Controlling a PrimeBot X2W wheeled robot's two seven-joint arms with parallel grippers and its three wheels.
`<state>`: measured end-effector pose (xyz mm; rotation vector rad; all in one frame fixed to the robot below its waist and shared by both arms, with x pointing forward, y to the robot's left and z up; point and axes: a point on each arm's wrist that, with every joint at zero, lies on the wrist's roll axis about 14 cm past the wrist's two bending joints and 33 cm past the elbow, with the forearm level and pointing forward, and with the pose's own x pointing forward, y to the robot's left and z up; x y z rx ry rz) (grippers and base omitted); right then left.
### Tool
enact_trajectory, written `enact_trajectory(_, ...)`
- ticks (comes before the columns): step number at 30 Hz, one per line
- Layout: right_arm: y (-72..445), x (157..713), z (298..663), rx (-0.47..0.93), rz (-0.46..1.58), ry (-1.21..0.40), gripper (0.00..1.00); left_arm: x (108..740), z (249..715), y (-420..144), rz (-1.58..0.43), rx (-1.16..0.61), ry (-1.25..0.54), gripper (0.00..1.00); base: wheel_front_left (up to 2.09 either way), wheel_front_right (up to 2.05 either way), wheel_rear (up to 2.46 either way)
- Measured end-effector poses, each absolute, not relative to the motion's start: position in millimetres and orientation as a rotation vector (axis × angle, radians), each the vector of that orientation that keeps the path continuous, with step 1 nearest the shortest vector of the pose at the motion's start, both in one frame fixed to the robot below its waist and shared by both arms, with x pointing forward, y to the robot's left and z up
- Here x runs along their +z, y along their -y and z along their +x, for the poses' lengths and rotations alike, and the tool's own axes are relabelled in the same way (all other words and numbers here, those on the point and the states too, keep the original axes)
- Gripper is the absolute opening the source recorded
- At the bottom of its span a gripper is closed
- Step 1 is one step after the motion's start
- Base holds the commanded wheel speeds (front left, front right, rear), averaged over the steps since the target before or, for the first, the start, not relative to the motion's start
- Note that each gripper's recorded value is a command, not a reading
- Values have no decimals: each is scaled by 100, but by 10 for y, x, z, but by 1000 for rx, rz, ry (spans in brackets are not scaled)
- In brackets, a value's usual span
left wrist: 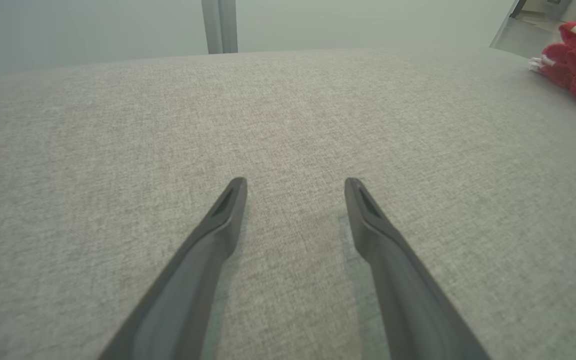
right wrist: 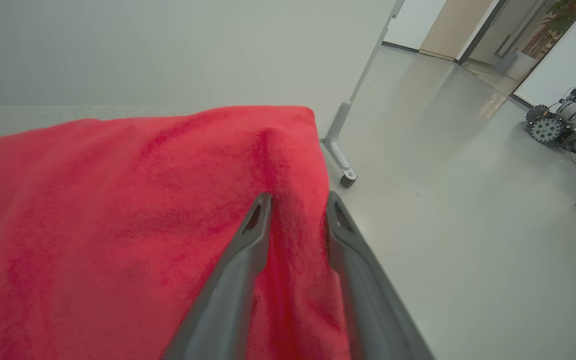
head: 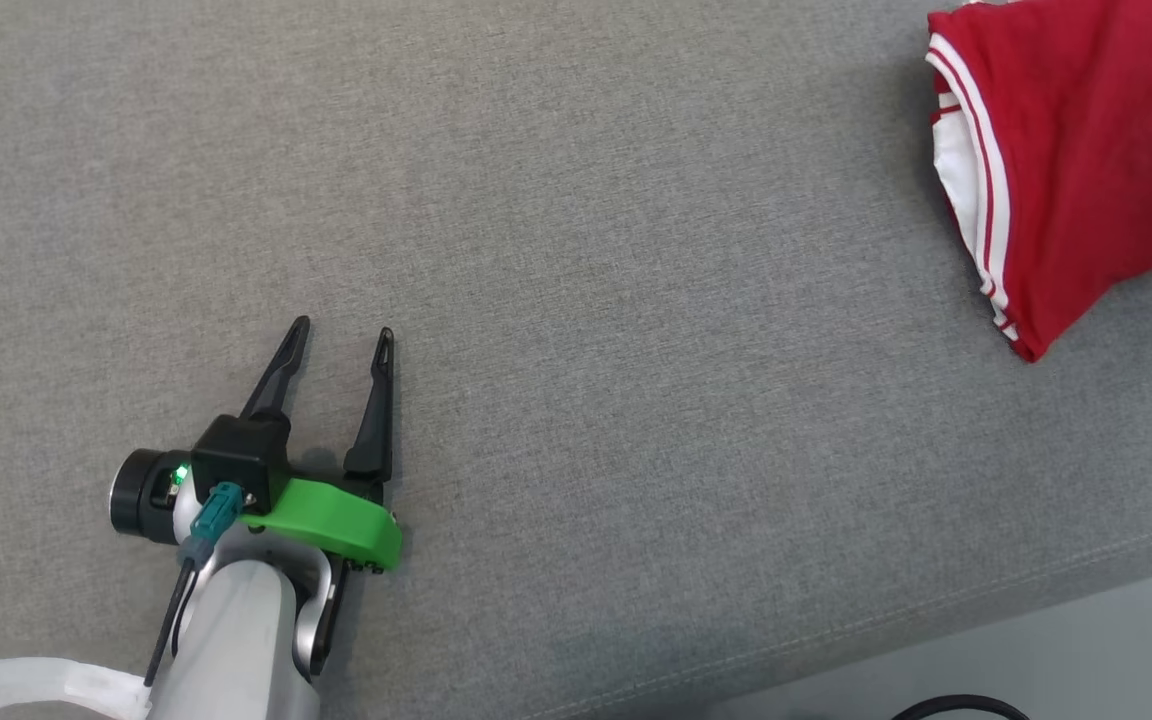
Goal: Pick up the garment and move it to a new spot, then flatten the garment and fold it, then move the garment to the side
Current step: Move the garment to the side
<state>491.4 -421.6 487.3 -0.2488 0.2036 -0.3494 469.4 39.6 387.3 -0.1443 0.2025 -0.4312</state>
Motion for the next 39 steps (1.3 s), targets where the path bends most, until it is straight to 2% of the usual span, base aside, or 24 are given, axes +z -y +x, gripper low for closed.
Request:
enact_trajectory(4,4350,4843,4881,-407,-268,-206,100,3850,4692,-513,-135,-402,-207,100,0,0,0)
enact_trajectory(7,4239,4920,4927,-402,-290,-158,100,3886,4690,-580,-130,-385,-200,100,0,0,0)
enact_trajectory(13,3258,4934,5124,-208,-234,-57,100,4052,4662,-690,-144,-351,-170,100,0,0,0)
enact_trajectory(14,2952,4951,5122,-143,-197,-26,100,4097,4624,-728,-149,-337,-165,100,0,0,0)
enact_trajectory(19,2270,4803,4990,10,-101,-25,100,4189,4526,-911,-155,-270,-155,100,0,0,0)
enact_trajectory(24,1828,4685,4833,93,-6,-41,100,4221,4407,-1222,-153,-168,-158,100,0,0,0)
enact_trajectory(39,1443,4714,4366,165,38,-51,100,4416,3857,-1851,-147,23,-124,100,0,0,0)
